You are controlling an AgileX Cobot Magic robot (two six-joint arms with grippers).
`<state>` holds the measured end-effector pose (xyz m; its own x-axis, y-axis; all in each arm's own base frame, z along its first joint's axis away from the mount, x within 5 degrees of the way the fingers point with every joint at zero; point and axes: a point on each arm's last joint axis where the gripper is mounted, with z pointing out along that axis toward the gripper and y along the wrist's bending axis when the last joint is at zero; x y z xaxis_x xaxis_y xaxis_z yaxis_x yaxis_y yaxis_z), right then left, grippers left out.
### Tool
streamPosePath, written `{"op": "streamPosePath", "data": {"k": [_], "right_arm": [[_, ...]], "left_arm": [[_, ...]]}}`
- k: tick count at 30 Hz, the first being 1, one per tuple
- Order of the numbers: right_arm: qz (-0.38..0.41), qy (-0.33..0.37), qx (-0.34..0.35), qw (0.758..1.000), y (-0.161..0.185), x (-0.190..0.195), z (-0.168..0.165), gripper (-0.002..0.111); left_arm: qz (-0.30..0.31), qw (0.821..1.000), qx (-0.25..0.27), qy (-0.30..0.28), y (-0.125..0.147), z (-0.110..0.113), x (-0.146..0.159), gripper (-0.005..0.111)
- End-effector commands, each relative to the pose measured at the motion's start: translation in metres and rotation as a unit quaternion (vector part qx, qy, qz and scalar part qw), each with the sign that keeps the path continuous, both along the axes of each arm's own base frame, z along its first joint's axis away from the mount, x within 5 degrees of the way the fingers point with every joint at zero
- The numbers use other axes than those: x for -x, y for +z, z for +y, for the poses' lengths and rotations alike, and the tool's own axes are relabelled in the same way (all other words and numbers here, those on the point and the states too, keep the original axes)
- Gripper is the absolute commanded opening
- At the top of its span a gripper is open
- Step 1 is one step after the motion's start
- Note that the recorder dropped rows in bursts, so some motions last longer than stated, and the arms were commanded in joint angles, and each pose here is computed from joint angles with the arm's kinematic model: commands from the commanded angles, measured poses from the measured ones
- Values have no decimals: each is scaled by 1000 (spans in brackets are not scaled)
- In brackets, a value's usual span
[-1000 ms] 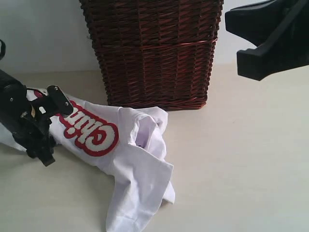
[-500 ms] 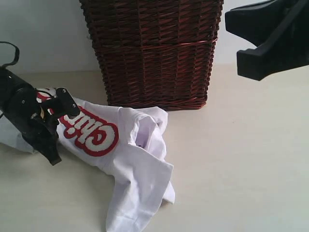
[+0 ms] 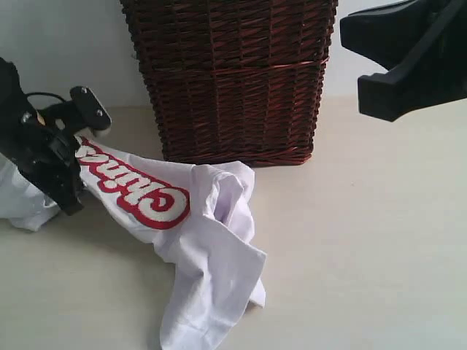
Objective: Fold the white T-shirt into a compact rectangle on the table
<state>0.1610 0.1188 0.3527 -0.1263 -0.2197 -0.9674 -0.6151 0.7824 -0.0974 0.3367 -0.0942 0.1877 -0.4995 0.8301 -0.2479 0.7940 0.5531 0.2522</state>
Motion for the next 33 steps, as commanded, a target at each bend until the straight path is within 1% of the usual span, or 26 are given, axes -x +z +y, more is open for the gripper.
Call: {"op": "streamPosePath", "data": {"k": [1, 4, 6, 7, 8, 10, 12, 14, 15, 17, 18, 19, 20, 21, 22, 23, 24, 25, 26, 27, 29, 33], "right_arm": [[5, -2, 3, 1000, -2, 0, -1, 0], [5, -2, 5, 1000, -3, 0, -1, 0], [5, -2, 5, 1000, -3, 0, -1, 0], [5, -2, 5, 1000, -3, 0, -1, 0], [5, -2, 5, 1000, -3, 0, -1, 0], [12, -3, 3, 1000, -3, 0, -1, 0], [25, -2, 12, 1000, -7, -1, 0, 0], [48, -1, 28, 998, -16, -6, 4, 0], [55, -1, 33, 998, -18, -7, 5, 0], [76, 1, 49, 996, -27, -13, 9, 0], [90, 1, 59, 994, -34, -16, 12, 0], [94, 1, 63, 994, -36, -17, 13, 0], [102, 1, 68, 992, -40, -20, 15, 0], [106, 1, 71, 992, -42, -22, 16, 0], [107, 1, 72, 992, -43, -22, 17, 0], [107, 1, 72, 992, -43, -22, 17, 0], [107, 1, 72, 992, -43, -22, 17, 0], [107, 1, 72, 992, -43, -22, 17, 0], [107, 1, 72, 992, -43, -22, 17, 0], [106, 1, 71, 992, -43, -22, 17, 0], [106, 1, 71, 992, -43, -22, 17, 0], [106, 1, 71, 992, -43, -22, 17, 0]], "left_arm": [[30, 999, 17, -15, 36, -1, 16, 0], [57, 998, 7, -28, 52, 3, 28, 0], [56, 998, 24, -32, 72, 2, 36, 0], [51, 997, 40, -39, 83, 0, 39, 0], [37, 995, 72, -50, 101, -5, 43, 0], [23, 990, 117, -74, 126, -11, 51, 0], [8, 981, 166, -103, 161, -17, 64, 0], [3, 978, 172, -117, 181, -17, 69, 0], [-4, 979, 166, -118, 183, -16, 68, 0], [-5, 988, 115, -106, 176, -8, 66, 0], [4, 993, 69, -95, 166, 0, 64, 0], [13, 995, 43, -94, 158, 4, 64, 0], [34, 995, -2, -94, 140, 11, 63, 0], [54, 993, -48, -94, 125, 19, 64, 3], [68, 990, -84, -89, 114, 25, 64, 10], [76, 987, -120, -80, 106, 32, 65, 23], [68, 984, -140, -82, 101, 36, 64, 36], [53, 984, -146, -84, 100, 36, 62, 54], [41, 986, -142, -81, 101, 36, 60, 66], [22, 989, -131, -67, 102, 34, 57, 71], [-2, 991, -116, -59, 106, 29, 57, 71], [-25, 991, -103, -80, 117, 16, 66, 71]]}}
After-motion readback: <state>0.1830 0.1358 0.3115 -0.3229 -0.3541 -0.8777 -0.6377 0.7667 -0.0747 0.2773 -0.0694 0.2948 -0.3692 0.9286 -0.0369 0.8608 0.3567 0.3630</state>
